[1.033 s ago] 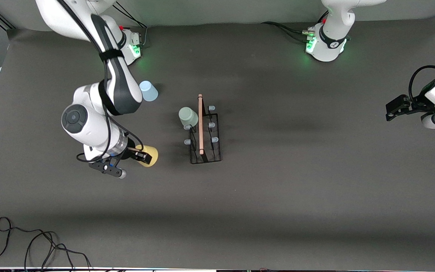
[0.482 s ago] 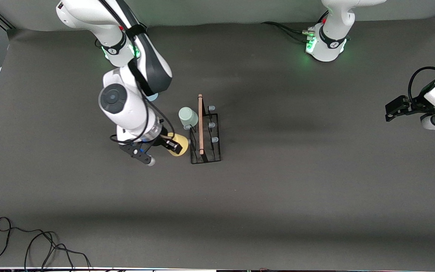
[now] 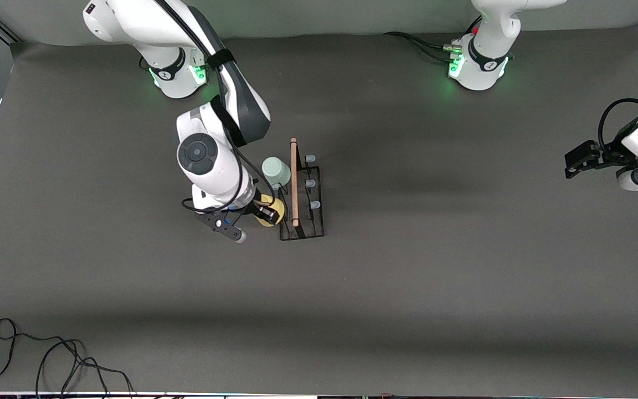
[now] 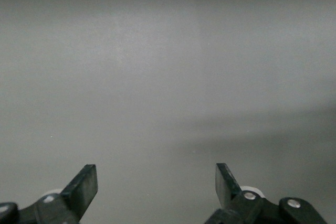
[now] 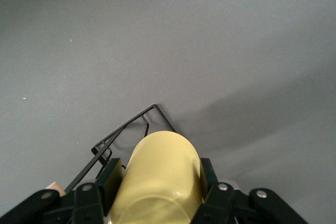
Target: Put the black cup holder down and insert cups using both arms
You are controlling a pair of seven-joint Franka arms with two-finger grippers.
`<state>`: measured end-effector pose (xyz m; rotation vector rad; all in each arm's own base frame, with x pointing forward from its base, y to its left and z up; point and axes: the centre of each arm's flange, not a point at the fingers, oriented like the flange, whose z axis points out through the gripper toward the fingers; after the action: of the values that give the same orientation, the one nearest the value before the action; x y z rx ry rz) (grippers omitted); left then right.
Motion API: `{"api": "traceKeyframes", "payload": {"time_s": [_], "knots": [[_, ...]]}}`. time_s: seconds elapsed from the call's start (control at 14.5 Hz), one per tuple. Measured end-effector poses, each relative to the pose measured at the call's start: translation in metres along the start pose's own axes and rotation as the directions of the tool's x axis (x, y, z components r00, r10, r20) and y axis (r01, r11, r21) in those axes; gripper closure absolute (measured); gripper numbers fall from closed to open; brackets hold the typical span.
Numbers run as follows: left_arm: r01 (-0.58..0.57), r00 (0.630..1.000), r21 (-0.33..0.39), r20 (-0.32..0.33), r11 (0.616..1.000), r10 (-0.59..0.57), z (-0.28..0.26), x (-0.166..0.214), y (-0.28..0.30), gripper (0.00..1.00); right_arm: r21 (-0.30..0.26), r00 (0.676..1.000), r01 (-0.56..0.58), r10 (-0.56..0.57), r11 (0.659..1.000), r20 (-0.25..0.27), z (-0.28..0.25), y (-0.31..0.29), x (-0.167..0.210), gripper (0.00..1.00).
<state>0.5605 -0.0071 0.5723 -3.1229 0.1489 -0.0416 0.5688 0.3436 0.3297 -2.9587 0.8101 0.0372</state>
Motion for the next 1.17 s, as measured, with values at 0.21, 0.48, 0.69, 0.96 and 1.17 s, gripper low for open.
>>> {"api": "traceKeyframes", "payload": {"time_s": [0.21, 0.48, 0.69, 0.96, 1.17], "knots": [[0.0, 1.0, 0.0, 0.0, 1.0, 0.0, 0.0, 0.0, 0.0, 0.0, -0.008, 1.0, 0.012, -0.013, 1.0, -0.007, 0.013, -0.007, -0.011, 0.34], [0.0, 1.0, 0.0, 0.0, 1.0, 0.0, 0.0, 0.0, 0.0, 0.0, -0.021, 1.0, 0.002, -0.002, 1.0, -0.009, 0.022, -0.008, -0.012, 0.02], [0.0, 1.0, 0.0, 0.0, 1.0, 0.0, 0.0, 0.0, 0.0, 0.0, -0.013, 1.0, -0.009, 0.008, 1.0, -0.019, 0.013, -0.007, -0.003, 0.0], [0.0, 1.0, 0.0, 0.0, 1.0, 0.0, 0.0, 0.0, 0.0, 0.0, -0.033, 1.0, 0.013, -0.013, 0.999, 0.019, -0.05, 0.027, 0.038, 0.0], [0.0, 1.0, 0.0, -0.001, 1.0, 0.0, 0.0, 0.0, 0.0, 0.0, -0.025, 0.995, 0.048, -0.046, 0.999, 0.088, -0.128, 0.086, 0.074, 0.0]]}}
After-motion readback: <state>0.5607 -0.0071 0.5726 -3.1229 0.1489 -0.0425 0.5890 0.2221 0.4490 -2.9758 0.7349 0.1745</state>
